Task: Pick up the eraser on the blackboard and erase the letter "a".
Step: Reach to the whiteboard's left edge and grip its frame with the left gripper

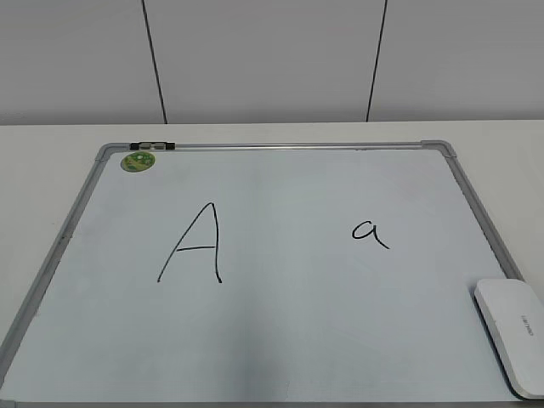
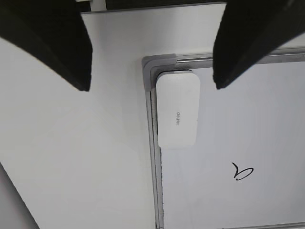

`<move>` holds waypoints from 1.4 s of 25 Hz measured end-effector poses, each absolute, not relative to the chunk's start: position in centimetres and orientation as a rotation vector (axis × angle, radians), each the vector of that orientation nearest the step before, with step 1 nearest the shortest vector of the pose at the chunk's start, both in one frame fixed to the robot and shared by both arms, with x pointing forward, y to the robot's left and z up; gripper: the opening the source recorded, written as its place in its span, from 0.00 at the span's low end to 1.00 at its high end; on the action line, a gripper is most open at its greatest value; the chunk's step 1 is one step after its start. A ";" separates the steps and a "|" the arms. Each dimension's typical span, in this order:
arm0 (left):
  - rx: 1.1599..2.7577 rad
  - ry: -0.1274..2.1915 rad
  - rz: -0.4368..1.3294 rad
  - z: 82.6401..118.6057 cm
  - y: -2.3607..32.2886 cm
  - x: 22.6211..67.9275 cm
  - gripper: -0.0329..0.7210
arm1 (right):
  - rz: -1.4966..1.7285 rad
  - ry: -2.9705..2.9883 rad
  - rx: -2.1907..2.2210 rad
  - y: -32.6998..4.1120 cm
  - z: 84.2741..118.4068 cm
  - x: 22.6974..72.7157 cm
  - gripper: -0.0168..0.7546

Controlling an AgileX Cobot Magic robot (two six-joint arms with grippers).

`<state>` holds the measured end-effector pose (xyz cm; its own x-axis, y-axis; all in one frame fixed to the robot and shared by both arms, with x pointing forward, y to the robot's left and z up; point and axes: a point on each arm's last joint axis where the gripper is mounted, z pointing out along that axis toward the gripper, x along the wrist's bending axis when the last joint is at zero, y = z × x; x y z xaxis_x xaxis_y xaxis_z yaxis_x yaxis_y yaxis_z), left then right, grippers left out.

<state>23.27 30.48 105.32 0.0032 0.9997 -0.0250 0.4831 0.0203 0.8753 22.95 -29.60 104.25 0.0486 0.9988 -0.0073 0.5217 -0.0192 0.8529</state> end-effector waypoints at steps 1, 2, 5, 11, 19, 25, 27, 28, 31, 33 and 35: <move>1.555 1.573 0.902 105.3 30.5 23.3 0.36 | 0.865 1.557 1.628 -29.6 104.2 23.0 0.78; 1.555 1.573 0.902 105.3 30.5 23.3 0.36 | 0.865 1.557 1.628 -29.6 104.2 23.0 0.78; 1.555 1.573 0.902 105.3 30.5 23.3 0.36 | 0.865 1.557 1.628 -29.6 104.2 23.0 0.78; 1.555 1.573 0.902 105.3 30.5 23.3 0.36 | 0.865 1.557 1.628 -29.6 104.2 23.0 0.78; 1.554 1.571 0.903 106.0 30.5 23.4 0.36 | 0.865 1.557 1.628 -29.6 104.2 23.0 0.78; 1.638 1.651 0.854 109.0 30.4 26.5 0.36 | 0.865 1.557 1.628 -29.6 104.2 23.0 0.78; 1.681 1.692 0.815 109.7 30.3 28.2 0.36 | 0.865 1.557 1.628 -29.6 104.2 23.0 0.78; 1.702 1.712 0.795 110.1 30.3 29.1 0.36 | 0.865 1.557 1.628 -29.6 104.2 23.0 0.78; 1.753 1.758 0.746 111.1 30.1 31.9 0.36 | 0.865 1.557 1.628 -29.6 104.2 23.0 0.78; 1.782 1.785 0.717 111.7 30.0 33.8 0.36 | 0.866 1.556 1.627 -29.6 104.3 23.0 0.78; 1.817 1.818 0.672 111.9 29.9 35.9 0.36 | 0.866 1.556 1.627 -29.6 104.3 23.0 0.78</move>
<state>35.88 29.87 111.92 -0.0035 1.0000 0.0072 0.7643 -0.0020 0.6448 22.96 -29.60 104.26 0.0486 0.9988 -0.0073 0.5201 -0.0191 0.8539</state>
